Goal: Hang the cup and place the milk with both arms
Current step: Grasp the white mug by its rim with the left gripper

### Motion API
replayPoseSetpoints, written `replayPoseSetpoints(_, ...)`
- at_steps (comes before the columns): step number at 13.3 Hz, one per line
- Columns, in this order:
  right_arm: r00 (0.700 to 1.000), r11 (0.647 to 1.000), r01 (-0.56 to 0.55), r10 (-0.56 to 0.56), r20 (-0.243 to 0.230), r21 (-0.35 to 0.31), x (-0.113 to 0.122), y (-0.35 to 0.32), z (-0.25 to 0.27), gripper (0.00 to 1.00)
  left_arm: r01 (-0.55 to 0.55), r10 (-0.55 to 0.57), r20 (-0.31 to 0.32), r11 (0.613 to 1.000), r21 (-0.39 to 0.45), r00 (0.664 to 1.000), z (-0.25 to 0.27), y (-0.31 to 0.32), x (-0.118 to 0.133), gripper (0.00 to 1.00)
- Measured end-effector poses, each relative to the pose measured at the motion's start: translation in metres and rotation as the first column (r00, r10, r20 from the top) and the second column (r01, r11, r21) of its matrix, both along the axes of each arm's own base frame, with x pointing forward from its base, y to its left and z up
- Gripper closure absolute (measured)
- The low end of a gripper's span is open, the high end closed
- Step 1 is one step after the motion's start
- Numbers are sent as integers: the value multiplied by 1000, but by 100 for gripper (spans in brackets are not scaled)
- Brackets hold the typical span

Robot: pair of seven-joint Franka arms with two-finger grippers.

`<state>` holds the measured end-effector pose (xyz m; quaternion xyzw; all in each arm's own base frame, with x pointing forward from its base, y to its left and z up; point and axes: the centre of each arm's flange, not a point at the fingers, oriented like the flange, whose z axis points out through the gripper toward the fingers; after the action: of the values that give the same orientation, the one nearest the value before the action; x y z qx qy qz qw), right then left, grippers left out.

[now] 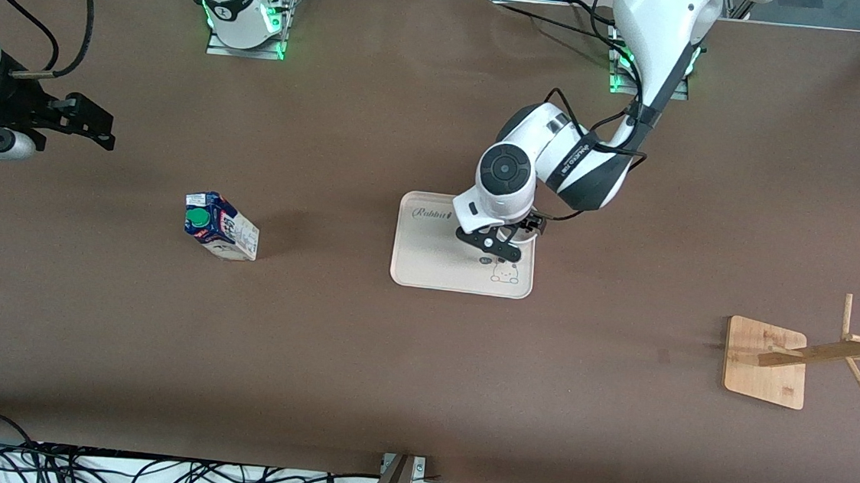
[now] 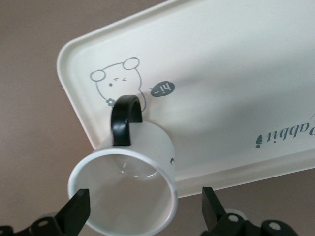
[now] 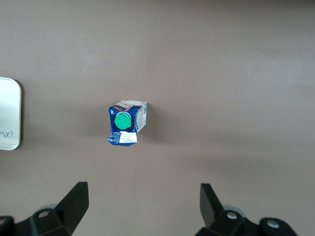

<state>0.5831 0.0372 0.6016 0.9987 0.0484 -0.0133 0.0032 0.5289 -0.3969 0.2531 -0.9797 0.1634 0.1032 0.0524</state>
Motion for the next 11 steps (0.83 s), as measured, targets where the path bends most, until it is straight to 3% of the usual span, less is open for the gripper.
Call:
replayPoseSetpoints(2,1000,1000,5,-5,-4,0,-1,-5,0,0,-1,1,-1,1000,1,1000,-12,-3,-3,5)
replayPoseSetpoints(10,1000,1000,-7,7,-1,10,-19,-2,1,0,-9,9,-8,1000,12,1000,-23,-8,-10,91)
replayPoseSetpoints(11,1000,1000,-2,2,0,10,-19,-5,1,0,-9,9,-5,1000,10,1000,-23,-9,-10,93)
